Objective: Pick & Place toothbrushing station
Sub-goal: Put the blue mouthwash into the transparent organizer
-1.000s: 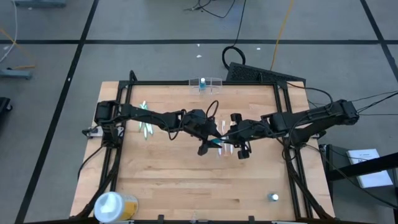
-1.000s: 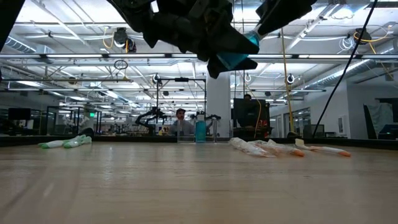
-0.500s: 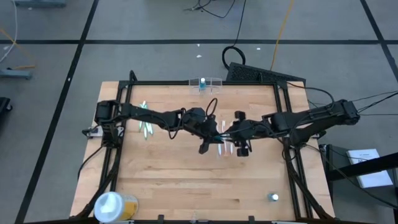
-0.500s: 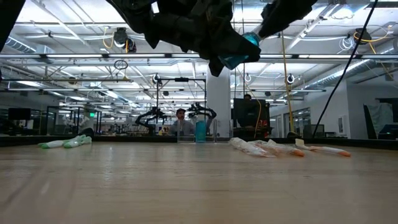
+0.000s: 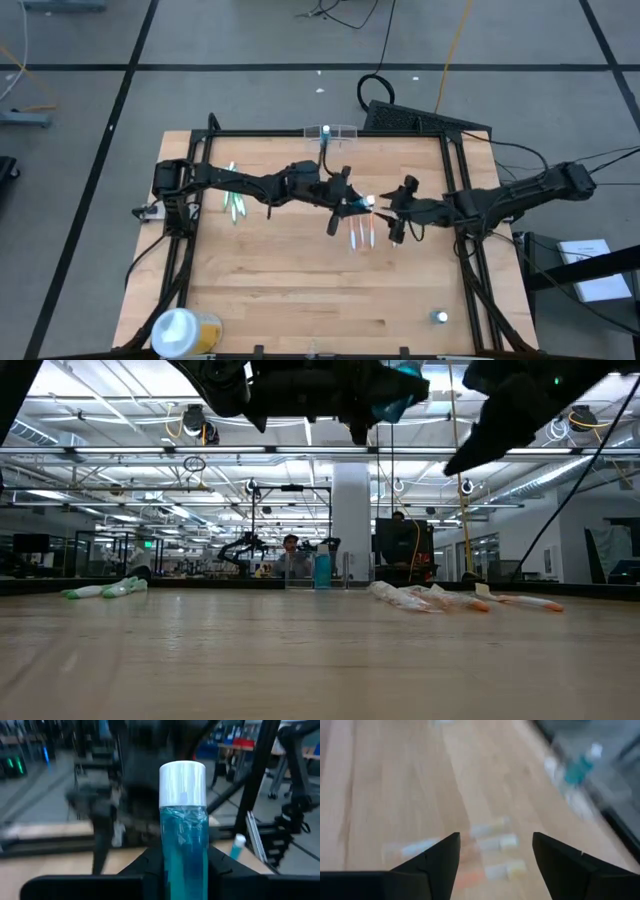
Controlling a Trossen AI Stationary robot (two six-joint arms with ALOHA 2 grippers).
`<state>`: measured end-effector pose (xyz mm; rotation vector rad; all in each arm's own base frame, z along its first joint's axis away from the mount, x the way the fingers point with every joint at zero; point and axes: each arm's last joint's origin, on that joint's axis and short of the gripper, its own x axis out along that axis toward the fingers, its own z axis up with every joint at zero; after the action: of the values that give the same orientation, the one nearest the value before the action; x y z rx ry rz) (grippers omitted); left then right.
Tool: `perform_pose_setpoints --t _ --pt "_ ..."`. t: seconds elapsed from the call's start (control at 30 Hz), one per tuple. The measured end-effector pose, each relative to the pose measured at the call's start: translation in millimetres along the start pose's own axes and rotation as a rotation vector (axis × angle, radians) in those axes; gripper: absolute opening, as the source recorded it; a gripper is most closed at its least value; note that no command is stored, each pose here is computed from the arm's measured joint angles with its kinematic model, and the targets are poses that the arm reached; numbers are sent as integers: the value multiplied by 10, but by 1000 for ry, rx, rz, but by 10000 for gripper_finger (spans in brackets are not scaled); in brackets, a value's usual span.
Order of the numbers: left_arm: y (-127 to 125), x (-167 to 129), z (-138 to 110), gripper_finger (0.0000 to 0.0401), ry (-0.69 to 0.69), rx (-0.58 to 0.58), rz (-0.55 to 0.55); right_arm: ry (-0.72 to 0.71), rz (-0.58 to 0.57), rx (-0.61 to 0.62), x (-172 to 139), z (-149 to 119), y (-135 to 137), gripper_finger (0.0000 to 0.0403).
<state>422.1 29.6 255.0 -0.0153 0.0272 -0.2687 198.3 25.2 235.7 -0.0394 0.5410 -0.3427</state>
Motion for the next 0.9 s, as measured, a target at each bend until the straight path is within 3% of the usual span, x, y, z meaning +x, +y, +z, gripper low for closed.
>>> perform_pose_setpoints --t 0.2,0.33,0.53,0.9 --pt "57 -27 118 67 -116 70 32 -524 52 39 132 -251 -28 218" --pt "90 -5 87 67 -153 81 43 -691 120 80 161 -332 -79 213" --pt "126 99 -148 67 -171 36 36 -698 201 70 268 -231 -28 212" --pt "114 121 -180 67 -203 24 -15 -695 193 15 388 -68 48 212"
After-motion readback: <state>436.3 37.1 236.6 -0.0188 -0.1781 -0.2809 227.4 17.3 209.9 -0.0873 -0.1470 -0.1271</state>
